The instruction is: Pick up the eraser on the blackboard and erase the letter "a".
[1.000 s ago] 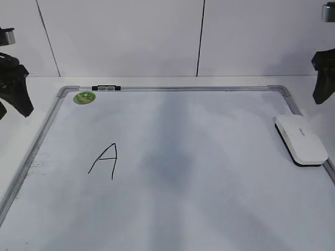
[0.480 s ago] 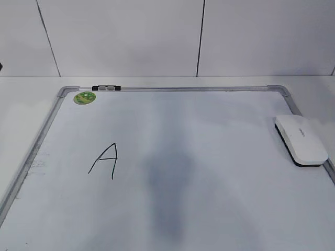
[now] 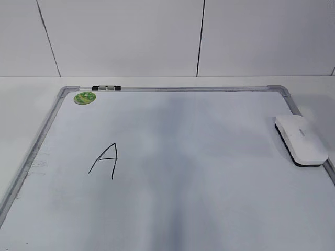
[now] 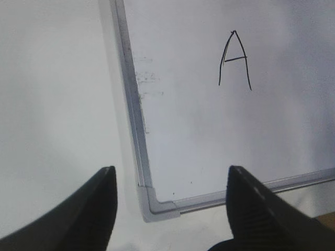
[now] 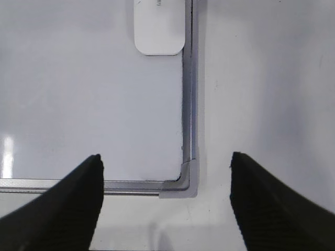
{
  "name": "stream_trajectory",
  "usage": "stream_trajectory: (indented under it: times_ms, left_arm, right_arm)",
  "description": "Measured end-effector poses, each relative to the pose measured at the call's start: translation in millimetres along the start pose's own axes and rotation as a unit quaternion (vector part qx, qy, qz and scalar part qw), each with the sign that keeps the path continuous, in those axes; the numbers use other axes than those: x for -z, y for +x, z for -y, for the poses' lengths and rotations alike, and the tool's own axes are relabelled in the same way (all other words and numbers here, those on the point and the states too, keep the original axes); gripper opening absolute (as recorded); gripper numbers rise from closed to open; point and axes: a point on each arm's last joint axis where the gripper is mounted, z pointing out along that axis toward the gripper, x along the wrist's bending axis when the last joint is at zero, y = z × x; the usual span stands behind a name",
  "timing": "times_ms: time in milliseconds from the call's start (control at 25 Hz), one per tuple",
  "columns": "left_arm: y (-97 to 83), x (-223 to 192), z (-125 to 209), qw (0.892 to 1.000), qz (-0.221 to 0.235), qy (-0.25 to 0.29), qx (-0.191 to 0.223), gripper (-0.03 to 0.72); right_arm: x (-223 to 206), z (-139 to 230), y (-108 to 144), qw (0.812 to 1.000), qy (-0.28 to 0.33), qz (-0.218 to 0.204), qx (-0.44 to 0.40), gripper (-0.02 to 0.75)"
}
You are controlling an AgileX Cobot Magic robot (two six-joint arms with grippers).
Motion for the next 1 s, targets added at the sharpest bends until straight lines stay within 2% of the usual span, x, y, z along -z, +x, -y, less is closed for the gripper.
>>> stream_trajectory:
  times_ms: [640,840,1000]
  left_arm:
    - [-7.1,7,115,0.999,0.001,-0.047,-0.004,0.491]
    - [-7.1,2,143,0.998,0.001,-0.065,-0.009,0.491]
    - [-6.1,2,158,0.996,-0.007,-0.085,-0.017,0.491]
  right_arm:
    - [50,105,3,0.987,-0.155,-0.006,-0.029,0.593]
    - [43,131,3,0.984,-0.174,-0.004,-0.029,0.593]
    - [28,147,3,0.986,-0.165,-0.002,-0.029,0.592]
